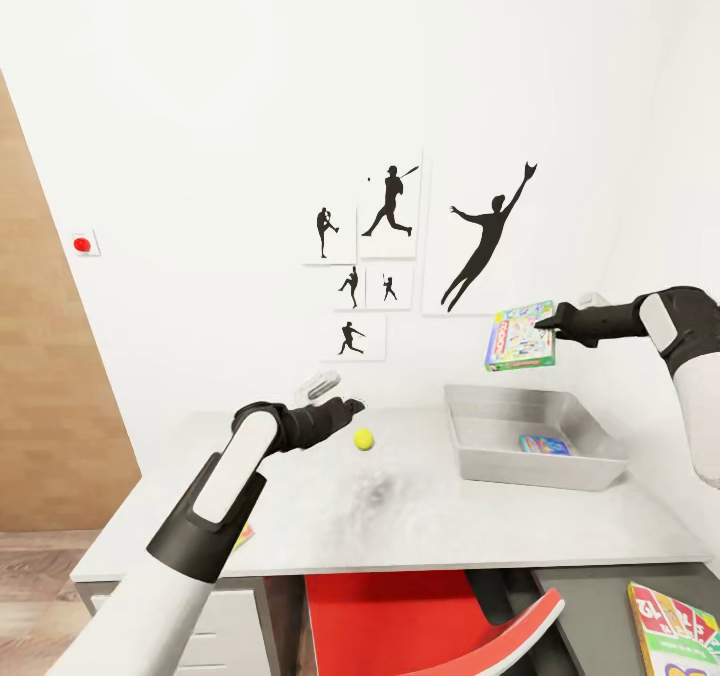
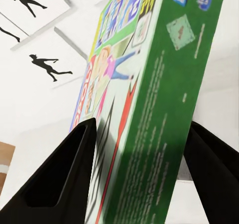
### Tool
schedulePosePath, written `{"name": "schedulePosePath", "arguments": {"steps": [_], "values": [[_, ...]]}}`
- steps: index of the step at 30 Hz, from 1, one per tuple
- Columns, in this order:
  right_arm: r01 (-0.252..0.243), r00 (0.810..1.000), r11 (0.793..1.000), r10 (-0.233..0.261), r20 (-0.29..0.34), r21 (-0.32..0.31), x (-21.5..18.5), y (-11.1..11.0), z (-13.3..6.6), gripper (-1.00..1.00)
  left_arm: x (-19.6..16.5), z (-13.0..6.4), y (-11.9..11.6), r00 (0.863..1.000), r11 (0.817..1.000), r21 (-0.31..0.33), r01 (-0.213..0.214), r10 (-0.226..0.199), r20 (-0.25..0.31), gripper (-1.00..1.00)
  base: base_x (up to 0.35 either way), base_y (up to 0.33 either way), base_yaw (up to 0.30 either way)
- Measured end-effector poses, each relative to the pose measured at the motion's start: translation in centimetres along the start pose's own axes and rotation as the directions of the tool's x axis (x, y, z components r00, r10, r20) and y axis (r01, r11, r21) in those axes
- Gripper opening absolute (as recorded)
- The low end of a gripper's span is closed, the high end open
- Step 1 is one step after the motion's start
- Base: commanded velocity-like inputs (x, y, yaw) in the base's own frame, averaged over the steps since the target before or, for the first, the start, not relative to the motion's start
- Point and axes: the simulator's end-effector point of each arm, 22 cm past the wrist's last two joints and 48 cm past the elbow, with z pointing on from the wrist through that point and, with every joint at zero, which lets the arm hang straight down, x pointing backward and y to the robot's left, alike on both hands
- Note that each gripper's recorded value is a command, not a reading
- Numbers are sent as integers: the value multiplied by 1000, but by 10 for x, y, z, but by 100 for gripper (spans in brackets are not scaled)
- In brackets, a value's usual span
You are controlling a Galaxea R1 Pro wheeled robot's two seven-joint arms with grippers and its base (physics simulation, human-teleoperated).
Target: Put all the toys in the child's room - the three board games (two on the bed and one on the table), the two jigsaw puzzles on the table, and the tennis ball on the table - inside the toy box on the table in the child's room.
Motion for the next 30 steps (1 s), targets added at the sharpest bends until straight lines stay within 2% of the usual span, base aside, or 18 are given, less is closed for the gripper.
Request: {"name": "schedulePosePath", "arguments": {"steps": [5,8,12,13,14,16,19,21,23,24,28,30], "values": [[-7,1000,1000,7,-12,-4,5,2,4,-100,0,-6,15,1000,996,-87,-2,2,3,100,0,0,0],[-13,1000,1000,13,-14,-9,7,2,5,-100,-3,-14,16,1000,994,-113,-2,4,16,100,0,0,0],[-21,999,1000,21,-42,2,23,-4,14,-100,-4,-17,15,1000,992,-124,1,1,18,100,0,0,0],[-41,996,999,42,-79,12,46,-10,27,-100,-4,-22,11,1000,992,-123,0,2,20,100,0,0,0],[-19,995,999,23,-94,46,53,-19,32,-100,-4,-22,10,1000,992,-123,0,3,20,100,0,0,0],[-37,996,999,38,-84,20,54,-13,33,-100,-3,-23,9,1000,993,-121,-2,4,21,100,0,0,0],[-21,997,1000,22,-67,15,55,-14,39,-100,-4,-24,9,1000,993,-122,-5,8,22,100,0,0,0],[-17,998,1000,16,-57,-12,56,-12,40,-100,-4,-25,10,1000,992,-124,-7,10,23,100,0,0,0],[-16,998,998,13,-53,-65,59,-4,41,-100,-4,-25,11,1000,992,-125,-8,11,23,100,0,0,0],[-14,999,998,11,-53,-65,59,-4,41,-100,-4,-25,10,1000,992,-125,-8,11,23,100,0,0,0],[-9,999,981,0,-48,-191,70,11,40,-100,-4,-26,10,1000,992,-126,-22,24,16,100,0,0,0],[-3,999,976,-6,-42,-216,73,12,39,-100,-4,-26,9,999,992,-124,-28,30,13,100,0,0,0]]}}
